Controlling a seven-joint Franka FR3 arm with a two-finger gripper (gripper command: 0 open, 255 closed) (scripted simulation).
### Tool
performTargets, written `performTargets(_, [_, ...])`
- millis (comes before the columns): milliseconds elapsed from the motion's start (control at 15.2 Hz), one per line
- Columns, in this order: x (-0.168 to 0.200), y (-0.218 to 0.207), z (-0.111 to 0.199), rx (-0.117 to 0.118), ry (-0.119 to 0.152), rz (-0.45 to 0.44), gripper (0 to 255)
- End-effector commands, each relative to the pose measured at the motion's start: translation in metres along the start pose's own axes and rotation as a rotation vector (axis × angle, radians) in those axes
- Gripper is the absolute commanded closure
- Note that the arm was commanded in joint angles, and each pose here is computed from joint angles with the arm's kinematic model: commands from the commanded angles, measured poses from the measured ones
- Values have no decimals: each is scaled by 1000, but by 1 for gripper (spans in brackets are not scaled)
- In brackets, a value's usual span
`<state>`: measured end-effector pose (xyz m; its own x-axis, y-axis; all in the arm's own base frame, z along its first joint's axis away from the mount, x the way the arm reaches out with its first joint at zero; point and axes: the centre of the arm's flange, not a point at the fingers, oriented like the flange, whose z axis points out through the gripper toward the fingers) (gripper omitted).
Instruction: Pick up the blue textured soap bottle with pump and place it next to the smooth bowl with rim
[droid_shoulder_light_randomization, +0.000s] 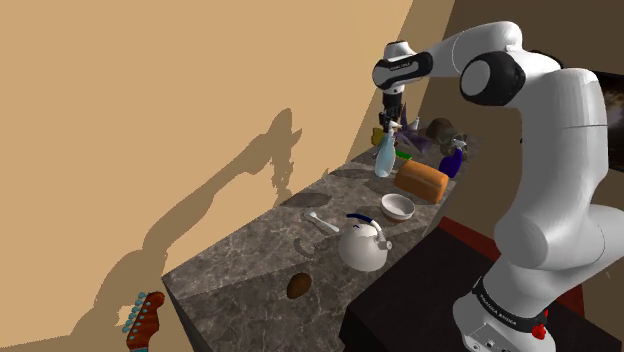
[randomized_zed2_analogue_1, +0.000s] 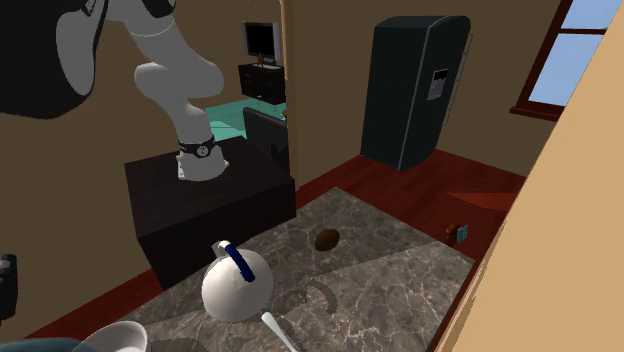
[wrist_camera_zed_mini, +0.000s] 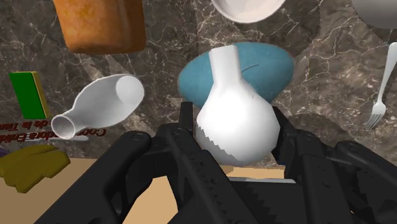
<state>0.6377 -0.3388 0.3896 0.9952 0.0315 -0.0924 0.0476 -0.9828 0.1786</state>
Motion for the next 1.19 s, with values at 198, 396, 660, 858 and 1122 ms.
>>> performTargets(198, [7, 60, 27, -1, 1, -1, 255])
performTargets(396, [12, 89, 46, -1, 1, -1, 255])
performTargets(660, [14, 85, 67, -1, 1, -1, 255])
performTargets(858, [15, 83, 82, -1, 1, -1, 255])
performTargets(1122, [17, 79, 103, -1, 1, -1, 255])
